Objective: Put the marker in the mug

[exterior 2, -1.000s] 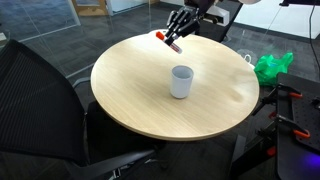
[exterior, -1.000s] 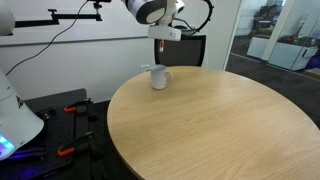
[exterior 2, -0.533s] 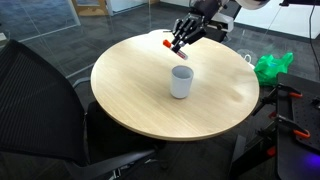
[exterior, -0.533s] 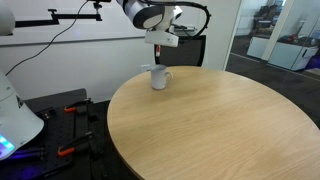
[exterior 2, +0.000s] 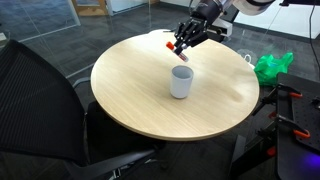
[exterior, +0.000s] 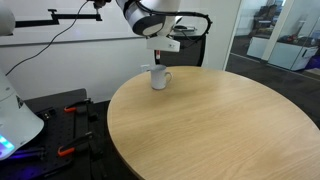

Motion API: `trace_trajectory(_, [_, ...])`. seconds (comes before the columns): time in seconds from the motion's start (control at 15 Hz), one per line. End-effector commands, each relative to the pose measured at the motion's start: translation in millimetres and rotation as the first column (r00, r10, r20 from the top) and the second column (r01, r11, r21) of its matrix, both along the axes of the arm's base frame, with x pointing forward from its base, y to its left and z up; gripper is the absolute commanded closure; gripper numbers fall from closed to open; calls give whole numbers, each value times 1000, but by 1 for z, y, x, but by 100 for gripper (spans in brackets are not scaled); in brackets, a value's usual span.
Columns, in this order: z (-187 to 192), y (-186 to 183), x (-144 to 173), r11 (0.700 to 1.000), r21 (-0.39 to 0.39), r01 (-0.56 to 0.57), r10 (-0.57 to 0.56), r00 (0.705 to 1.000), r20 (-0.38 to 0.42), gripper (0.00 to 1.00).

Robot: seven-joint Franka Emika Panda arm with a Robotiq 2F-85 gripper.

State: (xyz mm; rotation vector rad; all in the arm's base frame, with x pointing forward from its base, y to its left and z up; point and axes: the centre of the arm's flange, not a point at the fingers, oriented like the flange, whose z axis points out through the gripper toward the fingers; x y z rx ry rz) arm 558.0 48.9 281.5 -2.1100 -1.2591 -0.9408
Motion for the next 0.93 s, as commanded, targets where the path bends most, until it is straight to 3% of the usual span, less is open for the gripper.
trace_trajectory(0.0, [-8,-10,-5,998,51,-24,23,1000,16,95])
trace_trajectory(0.87, [-33,-14,-6,997,73,-18,23,997,-68,95])
